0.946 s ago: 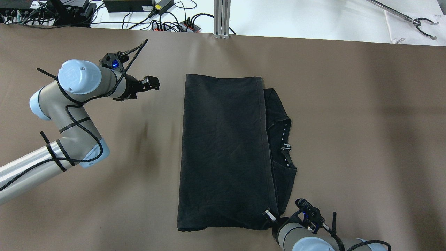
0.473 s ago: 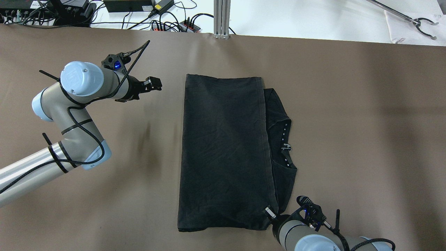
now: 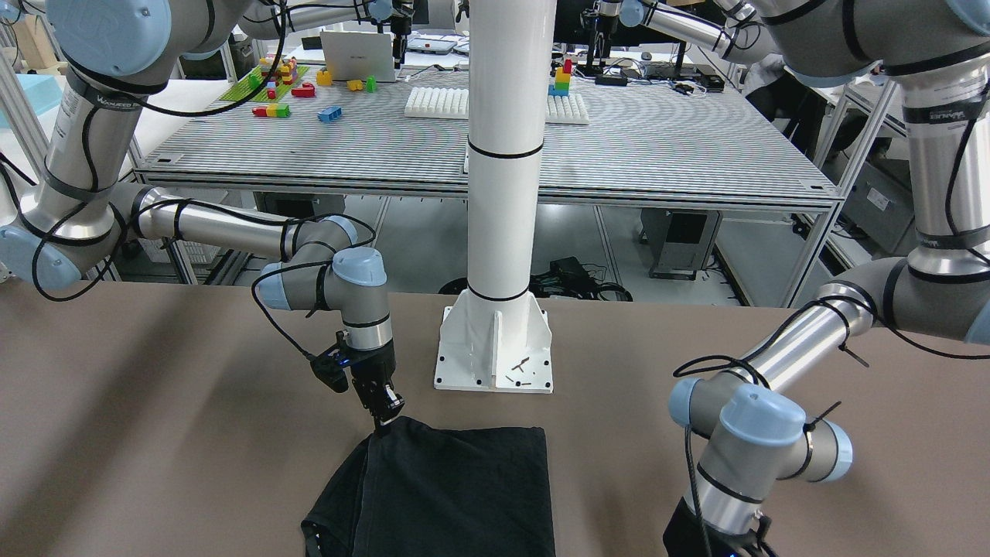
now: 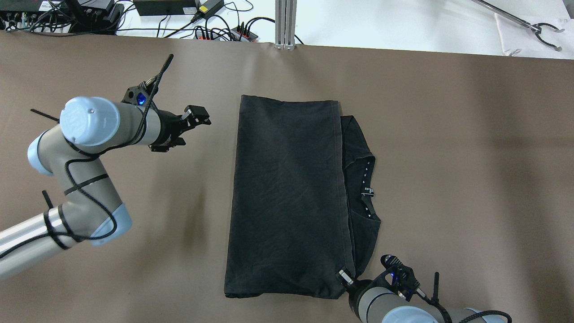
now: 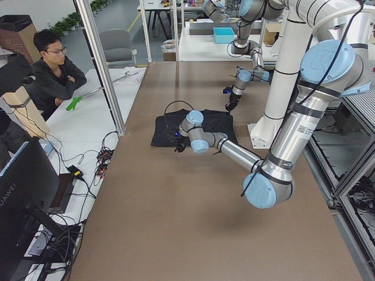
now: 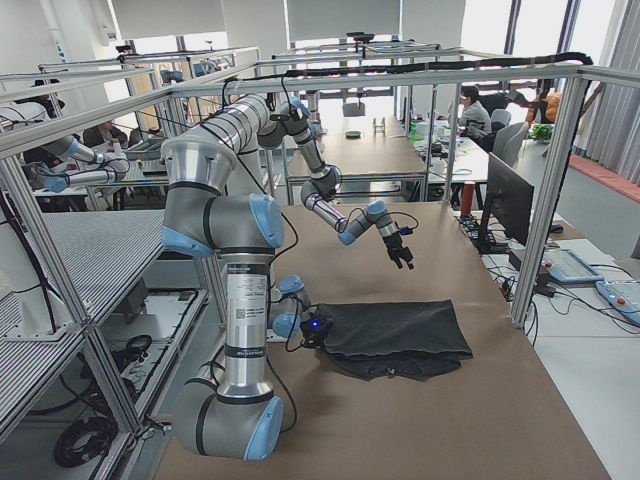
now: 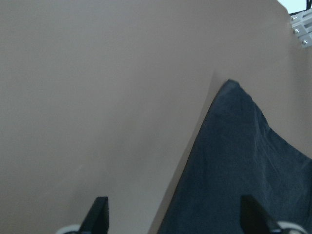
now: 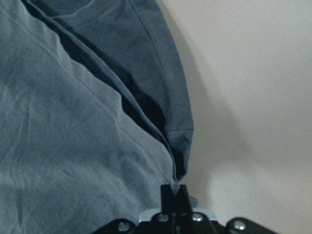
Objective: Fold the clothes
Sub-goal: 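Grasp the near shirt corners with both grippers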
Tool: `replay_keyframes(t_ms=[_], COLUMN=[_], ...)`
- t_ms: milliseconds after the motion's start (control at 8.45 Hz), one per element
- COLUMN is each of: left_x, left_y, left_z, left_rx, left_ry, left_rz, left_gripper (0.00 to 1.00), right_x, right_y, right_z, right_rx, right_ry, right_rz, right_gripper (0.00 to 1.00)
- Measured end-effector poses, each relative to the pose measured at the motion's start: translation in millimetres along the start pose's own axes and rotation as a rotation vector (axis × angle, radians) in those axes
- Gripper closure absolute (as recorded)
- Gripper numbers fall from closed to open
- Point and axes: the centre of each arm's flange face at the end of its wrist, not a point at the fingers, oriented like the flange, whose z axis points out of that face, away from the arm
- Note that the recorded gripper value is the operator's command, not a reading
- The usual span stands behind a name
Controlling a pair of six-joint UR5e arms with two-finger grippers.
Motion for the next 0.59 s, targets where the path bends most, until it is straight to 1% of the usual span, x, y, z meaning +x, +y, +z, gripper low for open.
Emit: replay_keyframes(t_ms=[237,355,473,591], left_x=[-33.7,-54.5,-71.4,-86.3], left_y=[67.0,116.1,168.6,218.1], left_z=[-42.6,-54.1,-57.8,-59.6], left_rx=[-0.054,-0.059,-0.055,-0.052], left_ry=[0.035,0.044,0.054,0.064], left_rz=[-0.139,-0.172,-0.187,-0.202], left_gripper=[0.06,0.1,0.15,0.16], right_x=[3.4,5.2,6.1,6.6], right_y=[8.8,12.7,14.9,15.8], right_z=[-1.5,-1.6,-1.7,-1.7], right_rx=[-0.019,-0.026,-0.03,-0.032], right_ry=[0.002,0.004,0.004,0.005], right_rz=[0.015,0.022,0.033,0.054], right_gripper=[1.0,1.0,1.0,1.0])
